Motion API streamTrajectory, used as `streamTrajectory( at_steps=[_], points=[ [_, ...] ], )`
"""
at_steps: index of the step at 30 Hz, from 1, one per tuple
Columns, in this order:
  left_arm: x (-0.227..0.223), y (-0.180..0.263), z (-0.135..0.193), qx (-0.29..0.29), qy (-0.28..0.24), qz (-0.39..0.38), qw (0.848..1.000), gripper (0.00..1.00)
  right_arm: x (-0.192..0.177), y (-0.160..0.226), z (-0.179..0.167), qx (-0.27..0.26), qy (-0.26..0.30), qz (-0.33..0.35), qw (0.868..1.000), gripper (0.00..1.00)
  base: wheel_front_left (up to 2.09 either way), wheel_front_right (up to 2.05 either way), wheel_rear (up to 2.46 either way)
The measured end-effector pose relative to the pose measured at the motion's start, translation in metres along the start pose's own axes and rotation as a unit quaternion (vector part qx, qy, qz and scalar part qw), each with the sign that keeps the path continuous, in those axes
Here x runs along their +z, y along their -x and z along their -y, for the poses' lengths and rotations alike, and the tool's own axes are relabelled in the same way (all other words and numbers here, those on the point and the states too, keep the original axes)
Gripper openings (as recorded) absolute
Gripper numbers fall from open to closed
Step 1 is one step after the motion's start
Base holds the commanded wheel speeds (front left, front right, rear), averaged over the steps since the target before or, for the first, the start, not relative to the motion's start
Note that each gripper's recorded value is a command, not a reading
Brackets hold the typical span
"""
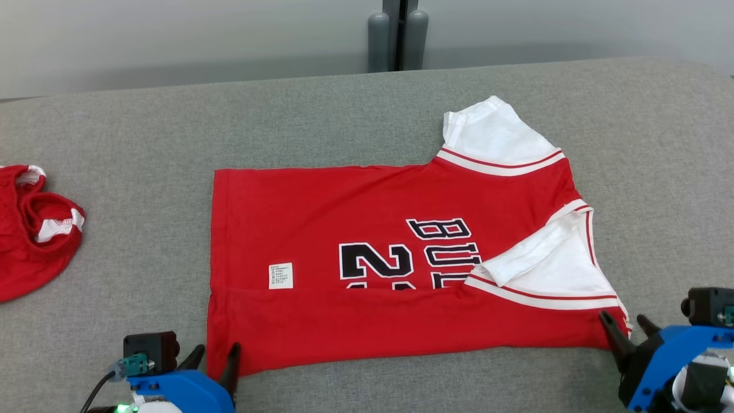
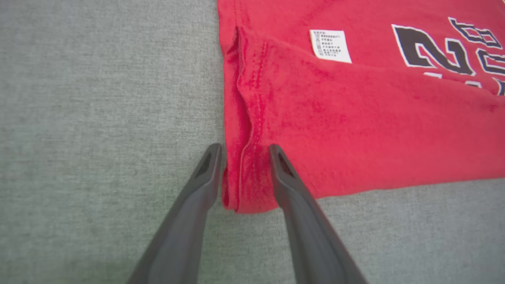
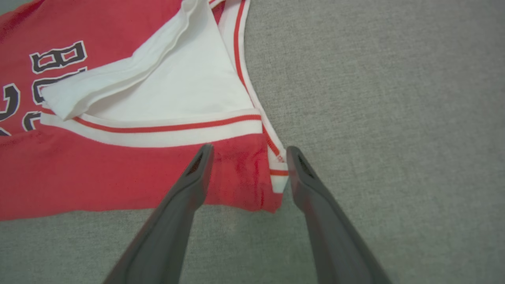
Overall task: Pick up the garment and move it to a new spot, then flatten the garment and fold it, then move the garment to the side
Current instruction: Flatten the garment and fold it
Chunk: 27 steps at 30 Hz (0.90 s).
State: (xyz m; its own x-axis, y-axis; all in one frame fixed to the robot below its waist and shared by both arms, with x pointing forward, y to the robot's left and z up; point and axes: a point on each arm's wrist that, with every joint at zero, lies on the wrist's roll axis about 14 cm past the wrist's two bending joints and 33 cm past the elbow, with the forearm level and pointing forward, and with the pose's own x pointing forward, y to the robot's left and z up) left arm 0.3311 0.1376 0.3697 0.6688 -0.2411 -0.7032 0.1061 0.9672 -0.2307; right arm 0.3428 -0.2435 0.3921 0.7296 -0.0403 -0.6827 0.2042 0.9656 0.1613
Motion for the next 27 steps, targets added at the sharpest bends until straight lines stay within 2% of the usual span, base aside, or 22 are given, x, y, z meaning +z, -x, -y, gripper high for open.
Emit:
streamTrajectory(
  at_steps=[2, 7, 11, 14, 19, 27],
  points=[
    [0.005, 0.0, 0.004, -0.006, -0.001, 0.006, 1.0, 1.0, 0.013, 0.001, -0.003, 0.0, 0.015, 0.015, 1.0, 1.0, 0.0, 0.0, 0.0],
    [0.045, -0.006, 0.015, -0.04, -0.012, 0.031, 0.999, 1.0, 0.081, 0.002, -0.031, 0.009, 0.084, 0.079, 0.993, 1.0, 0.0, 0.0, 0.0],
    [0.091, -0.021, 0.009, -0.059, -0.055, 0.038, 0.996, 1.0, 0.123, -0.005, -0.056, 0.03, 0.144, 0.092, 0.985, 1.0, 0.0, 0.0, 0.0],
    [0.11, -0.039, 0.0, -0.064, -0.085, 0.01, 0.994, 1.0, 0.147, -0.018, -0.066, 0.04, 0.166, 0.091, 0.981, 1.0, 0.0, 0.0, 0.0],
    [0.134, -0.077, -0.009, -0.085, -0.107, -0.05, 0.989, 1.0, 0.166, -0.051, -0.087, 0.066, 0.179, 0.07, 0.979, 1.0, 0.0, 0.0, 0.0],
    [0.164, -0.122, -0.019, -0.089, -0.05, -0.106, 0.989, 1.0, 0.183, -0.097, -0.104, 0.081, 0.196, 0.059, 0.976, 1.0, 0.0, 0.0, 0.0]
  ],
)
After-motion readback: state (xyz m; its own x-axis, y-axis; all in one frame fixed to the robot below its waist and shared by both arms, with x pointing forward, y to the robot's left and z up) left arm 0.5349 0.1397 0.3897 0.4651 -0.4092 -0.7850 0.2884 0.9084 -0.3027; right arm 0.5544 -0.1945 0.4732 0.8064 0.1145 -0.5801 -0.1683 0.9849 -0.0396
